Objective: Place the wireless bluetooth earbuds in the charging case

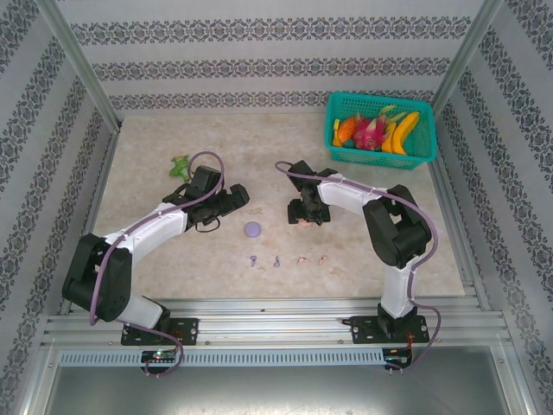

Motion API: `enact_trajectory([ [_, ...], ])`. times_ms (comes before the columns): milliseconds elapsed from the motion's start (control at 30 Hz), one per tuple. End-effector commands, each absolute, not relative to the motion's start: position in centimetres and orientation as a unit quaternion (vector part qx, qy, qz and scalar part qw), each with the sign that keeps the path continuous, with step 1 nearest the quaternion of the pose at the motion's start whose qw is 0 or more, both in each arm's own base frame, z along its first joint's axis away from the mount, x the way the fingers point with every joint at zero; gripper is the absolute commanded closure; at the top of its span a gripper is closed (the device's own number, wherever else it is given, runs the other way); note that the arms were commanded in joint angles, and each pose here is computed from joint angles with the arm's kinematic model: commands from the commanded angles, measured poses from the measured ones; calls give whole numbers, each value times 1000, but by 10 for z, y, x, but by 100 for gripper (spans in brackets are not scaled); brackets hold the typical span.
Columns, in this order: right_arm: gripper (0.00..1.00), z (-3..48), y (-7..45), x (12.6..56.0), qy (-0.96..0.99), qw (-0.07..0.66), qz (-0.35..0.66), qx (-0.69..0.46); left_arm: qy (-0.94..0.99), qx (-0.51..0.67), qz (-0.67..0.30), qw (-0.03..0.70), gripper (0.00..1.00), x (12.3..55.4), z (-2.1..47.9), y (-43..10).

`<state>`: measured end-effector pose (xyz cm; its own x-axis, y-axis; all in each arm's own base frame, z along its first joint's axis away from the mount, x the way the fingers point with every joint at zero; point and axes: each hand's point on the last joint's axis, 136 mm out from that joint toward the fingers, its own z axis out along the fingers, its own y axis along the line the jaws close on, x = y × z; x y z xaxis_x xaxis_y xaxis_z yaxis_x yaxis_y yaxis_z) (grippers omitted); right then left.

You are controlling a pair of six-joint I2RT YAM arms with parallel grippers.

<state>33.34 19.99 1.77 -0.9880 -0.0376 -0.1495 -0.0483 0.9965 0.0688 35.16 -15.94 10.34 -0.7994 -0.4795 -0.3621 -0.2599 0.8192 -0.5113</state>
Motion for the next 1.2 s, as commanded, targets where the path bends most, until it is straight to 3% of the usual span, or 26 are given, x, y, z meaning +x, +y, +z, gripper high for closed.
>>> enact_trajectory([
  [0, 29, 15, 195, 339, 997, 76, 23, -19, 915, -188, -248, 256, 0, 358, 118, -173],
  [200, 36, 8, 195, 340, 997, 70, 26, -21, 914, -185, -252, 260, 0, 358, 123, -175],
  [567, 37, 3, 196, 346, 997, 73, 24, -17, 915, -178, -250, 261, 0, 356, 127, -180],
  [833, 54, 12, 202, 346, 996, 81, 45, -10, 914, -172, -252, 266, 0, 356, 134, -183],
  [1167, 60, 42, 221, 351, 980, 116, 143, 74, 901, -180, -284, 276, 0, 361, 142, -190],
])
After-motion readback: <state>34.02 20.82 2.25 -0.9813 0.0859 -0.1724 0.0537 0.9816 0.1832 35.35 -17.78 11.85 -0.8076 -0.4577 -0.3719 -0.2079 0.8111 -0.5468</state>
